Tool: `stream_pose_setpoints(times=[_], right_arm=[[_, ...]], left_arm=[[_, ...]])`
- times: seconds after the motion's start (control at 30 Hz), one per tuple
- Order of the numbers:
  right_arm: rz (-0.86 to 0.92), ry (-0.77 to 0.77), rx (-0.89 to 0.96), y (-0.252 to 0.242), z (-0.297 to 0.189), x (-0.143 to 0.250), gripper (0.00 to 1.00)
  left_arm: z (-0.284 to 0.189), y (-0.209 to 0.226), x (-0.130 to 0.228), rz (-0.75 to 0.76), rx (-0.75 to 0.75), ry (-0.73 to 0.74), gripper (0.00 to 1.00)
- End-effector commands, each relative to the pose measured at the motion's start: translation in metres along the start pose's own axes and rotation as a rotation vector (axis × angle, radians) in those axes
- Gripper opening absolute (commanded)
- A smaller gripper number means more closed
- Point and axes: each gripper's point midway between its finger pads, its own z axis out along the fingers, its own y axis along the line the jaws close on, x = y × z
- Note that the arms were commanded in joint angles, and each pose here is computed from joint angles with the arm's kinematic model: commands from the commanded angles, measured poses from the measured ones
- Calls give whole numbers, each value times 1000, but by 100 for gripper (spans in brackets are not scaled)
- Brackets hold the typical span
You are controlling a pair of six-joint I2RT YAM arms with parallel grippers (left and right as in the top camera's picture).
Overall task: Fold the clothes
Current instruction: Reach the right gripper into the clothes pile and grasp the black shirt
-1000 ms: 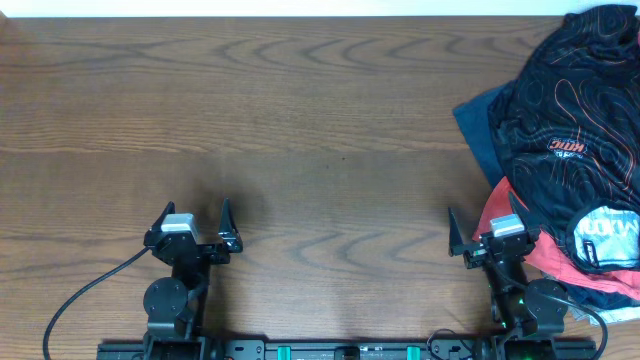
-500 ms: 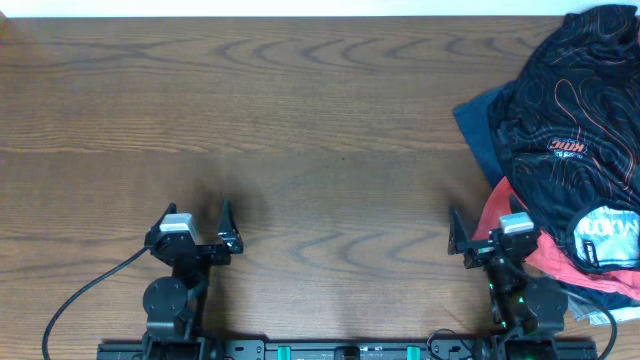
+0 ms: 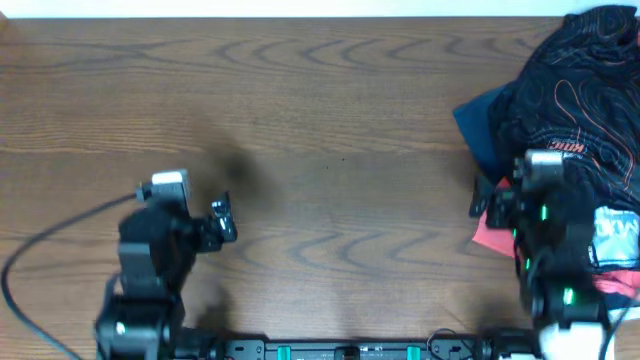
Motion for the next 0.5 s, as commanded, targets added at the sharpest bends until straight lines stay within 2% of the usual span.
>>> stream_pose_setpoints(times=[0.0, 0.1, 0.27, 0.47], right_arm=[[-9, 146, 56, -17, 24, -3, 99], [-19, 312, 76, -29, 50, 6, 99], [-36, 436, 116, -47, 96, 28, 99], [-65, 639, 285, -86, 120, 86, 63]], left_arm=[[3, -5, -18, 9, -9, 82, 98], [14, -4, -16, 7, -27, 175, 98], [32, -1, -3, 5, -46, 269, 98], [40, 0, 4, 5, -53, 309, 98]])
